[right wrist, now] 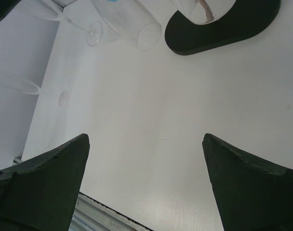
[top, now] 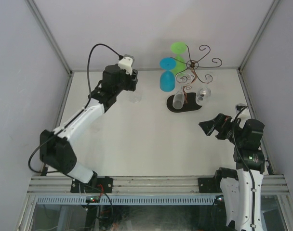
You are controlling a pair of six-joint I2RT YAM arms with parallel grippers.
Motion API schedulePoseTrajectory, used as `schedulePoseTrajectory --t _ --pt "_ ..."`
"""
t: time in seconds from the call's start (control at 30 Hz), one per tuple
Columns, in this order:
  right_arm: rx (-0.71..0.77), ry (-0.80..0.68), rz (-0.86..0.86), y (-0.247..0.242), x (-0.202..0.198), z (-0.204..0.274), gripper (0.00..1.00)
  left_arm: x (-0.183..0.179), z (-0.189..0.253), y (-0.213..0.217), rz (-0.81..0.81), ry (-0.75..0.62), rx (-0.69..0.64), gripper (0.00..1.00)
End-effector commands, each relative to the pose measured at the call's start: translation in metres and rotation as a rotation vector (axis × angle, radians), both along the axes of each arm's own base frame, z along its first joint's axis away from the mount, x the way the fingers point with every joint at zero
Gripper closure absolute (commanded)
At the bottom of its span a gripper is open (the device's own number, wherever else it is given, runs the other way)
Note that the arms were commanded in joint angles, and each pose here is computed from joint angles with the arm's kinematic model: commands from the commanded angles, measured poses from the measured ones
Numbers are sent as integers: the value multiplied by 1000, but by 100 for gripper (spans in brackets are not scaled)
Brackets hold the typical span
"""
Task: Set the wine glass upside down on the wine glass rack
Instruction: Pick up the wine glass at the center of the board.
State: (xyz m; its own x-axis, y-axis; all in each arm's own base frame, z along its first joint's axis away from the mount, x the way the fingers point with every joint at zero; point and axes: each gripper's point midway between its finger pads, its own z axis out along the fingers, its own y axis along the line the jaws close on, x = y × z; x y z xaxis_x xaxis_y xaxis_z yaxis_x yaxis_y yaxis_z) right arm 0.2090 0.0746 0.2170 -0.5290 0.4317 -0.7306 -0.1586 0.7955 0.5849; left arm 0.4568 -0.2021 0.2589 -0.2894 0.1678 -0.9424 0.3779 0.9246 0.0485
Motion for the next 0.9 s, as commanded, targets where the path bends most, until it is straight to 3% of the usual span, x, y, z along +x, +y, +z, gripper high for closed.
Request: schedulePoseTrajectory --t 0.0,0.13,0.33,0.67,0.87 --pt "54 -49 55 11 1 16 0 -53 83 -4 -21 -186 -134 50" --pt "93 -39 172 26 -6 16 0 -91 96 6 -41 -203 -208 57" --pt "189 -65 253 43 -11 19 0 -135 106 23 -71 -208 -243 59" --pt "179 -96 238 92 -16 23 0 -180 105 32 -137 -201 -265 68" --pt "177 -197 200 117 -15 25 0 -198 99 16 -192 -188 -257 71"
